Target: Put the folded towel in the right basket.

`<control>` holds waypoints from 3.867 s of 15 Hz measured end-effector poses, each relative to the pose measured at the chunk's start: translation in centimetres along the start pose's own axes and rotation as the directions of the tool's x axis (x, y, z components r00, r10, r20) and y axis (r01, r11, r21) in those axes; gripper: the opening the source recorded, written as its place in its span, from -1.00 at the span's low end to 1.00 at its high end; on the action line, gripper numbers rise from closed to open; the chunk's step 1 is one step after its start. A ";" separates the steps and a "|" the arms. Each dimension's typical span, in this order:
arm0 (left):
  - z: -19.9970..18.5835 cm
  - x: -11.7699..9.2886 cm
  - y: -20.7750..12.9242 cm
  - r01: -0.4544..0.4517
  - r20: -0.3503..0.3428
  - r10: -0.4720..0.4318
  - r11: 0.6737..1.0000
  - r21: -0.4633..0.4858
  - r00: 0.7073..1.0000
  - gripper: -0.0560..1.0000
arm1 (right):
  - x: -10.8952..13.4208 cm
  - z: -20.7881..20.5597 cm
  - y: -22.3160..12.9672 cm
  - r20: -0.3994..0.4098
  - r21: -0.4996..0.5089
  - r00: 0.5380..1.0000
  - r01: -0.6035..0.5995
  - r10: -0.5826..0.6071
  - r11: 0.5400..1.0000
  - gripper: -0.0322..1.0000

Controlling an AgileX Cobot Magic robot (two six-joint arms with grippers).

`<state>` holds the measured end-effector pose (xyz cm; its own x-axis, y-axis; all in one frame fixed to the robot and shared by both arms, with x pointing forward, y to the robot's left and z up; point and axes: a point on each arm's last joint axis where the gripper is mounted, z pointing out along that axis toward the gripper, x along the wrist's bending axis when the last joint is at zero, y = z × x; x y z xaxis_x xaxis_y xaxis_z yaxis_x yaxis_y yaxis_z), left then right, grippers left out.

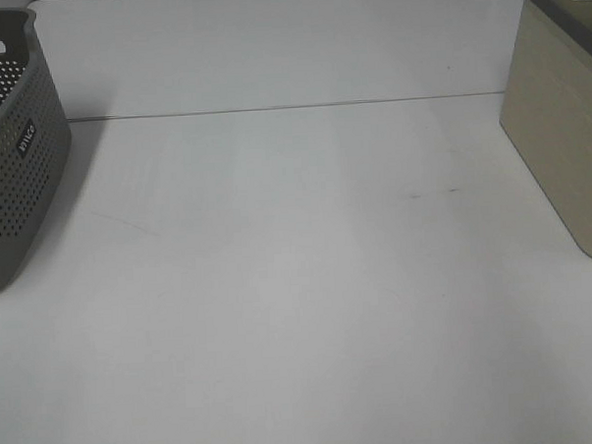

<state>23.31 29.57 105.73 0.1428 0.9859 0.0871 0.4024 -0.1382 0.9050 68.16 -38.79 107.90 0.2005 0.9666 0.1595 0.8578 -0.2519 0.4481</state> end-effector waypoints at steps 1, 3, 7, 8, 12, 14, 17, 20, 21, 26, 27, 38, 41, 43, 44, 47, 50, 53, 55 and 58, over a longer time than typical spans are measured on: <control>0.0 0.0 0.0 0.000 0.000 0.000 1.000 0.000 1.000 0.97 | 2.1 -0.9 -0.1 -0.020 -0.021 0.999 0.047 -0.048 0.999 0.67; 0.0 0.0 0.0 0.000 0.000 0.000 1.000 0.000 1.000 0.97 | 8.8 -3.2 -1.2 -0.054 -0.065 0.976 0.206 -0.209 0.976 0.67; 0.0 0.0 0.0 0.000 0.000 0.000 1.000 0.000 1.000 0.97 | 13.9 -3.9 -3.6 -0.035 0.003 0.929 0.369 -0.368 0.930 0.68; 0.0 0.0 0.0 0.000 0.000 0.000 1.000 0.000 1.000 0.97 | 14.2 -3.9 -3.9 -0.025 0.021 0.930 0.367 -0.366 0.930 0.68; 0.0 0.0 0.0 0.000 0.000 0.000 1.000 0.000 1.000 0.97 | 13.5 -7.0 -5.1 -0.009 -0.001 0.945 0.327 -0.327 0.945 0.68; 0.0 0.0 0.0 0.000 0.000 0.000 1.000 0.000 1.000 0.97 | 12.7 -9.0 -7.2 -0.014 0.009 0.948 0.319 -0.319 0.948 0.68; 0.0 0.0 0.0 0.000 0.000 0.000 1.000 0.000 1.000 0.97 | 11.1 -10.3 -11.5 -0.011 0.076 0.948 0.317 -0.317 0.945 0.67; 0.0 0.0 0.0 0.000 0.000 0.000 1.000 0.000 1.000 0.97 | 8.8 -10.9 -17.3 -0.007 0.166 0.948 0.314 -0.317 0.935 0.67; 0.0 0.0 0.0 0.000 0.000 0.000 1.000 0.000 1.000 0.97 | 8.0 -10.9 -19.3 -0.006 0.196 0.948 0.313 -0.318 0.930 0.67; 0.0 0.0 0.0 0.000 0.000 0.000 1.000 0.000 1.000 0.97 | 3.8 -11.2 -30.0 0.008 0.249 0.949 0.304 -0.316 0.920 0.67; 0.0 0.0 0.0 0.000 0.000 0.000 1.000 0.000 1.000 0.97 | 3.3 -11.6 -31.3 0.006 0.217 0.949 0.307 -0.316 0.927 0.67; 0.0 0.0 0.0 0.000 0.000 0.000 1.000 0.000 1.000 0.97 | -0.5 -18.2 -41.2 -0.023 -0.526 0.932 0.296 -0.361 0.797 0.60; 0.0 0.0 0.0 0.000 0.000 0.000 1.000 0.000 1.000 0.97 | -0.8 -18.6 -41.9 -0.023 -0.572 0.932 0.284 -0.362 0.769 0.59; 0.0 0.0 0.0 0.000 0.000 0.000 1.000 0.000 1.000 0.97 | -0.8 -18.6 -41.9 -0.023 -0.572 0.932 0.284 -0.362 0.769 0.59; 0.0 0.0 0.0 0.000 0.000 0.000 1.000 0.000 1.000 0.97 | -0.8 -18.6 -41.9 -0.023 -0.572 0.932 0.284 -0.362 0.769 0.59; 0.0 0.0 0.0 0.000 0.000 0.000 1.000 0.000 1.000 0.97 | -0.7 -18.6 -41.9 -0.013 -0.572 0.943 0.266 -0.333 0.776 0.59; 0.0 0.0 0.0 0.000 0.000 0.000 1.000 0.000 1.000 0.97 | -0.6 -18.6 -41.9 0.040 -0.575 0.973 0.210 -0.229 0.791 0.59; 0.0 0.0 0.0 0.000 0.000 0.000 1.000 0.000 1.000 0.97 | -0.6 -18.6 -41.9 0.032 -0.574 0.971 0.211 -0.236 0.791 0.59; 0.0 0.0 0.0 0.000 0.000 0.000 1.000 0.000 1.000 0.97 | -0.6 -18.6 -41.9 0.031 -0.574 0.971 0.211 -0.237 0.791 0.59; 0.0 0.0 0.0 0.000 0.000 0.000 1.000 0.000 1.000 0.97 | -0.6 -18.6 -41.9 0.031 -0.574 0.971 0.211 -0.237 0.791 0.59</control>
<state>23.31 29.57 105.73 0.1428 0.9859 0.0871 0.4024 -0.1382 0.9050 23.28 -29.64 105.35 0.0064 0.9997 0.0215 0.4488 -0.0221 0.8933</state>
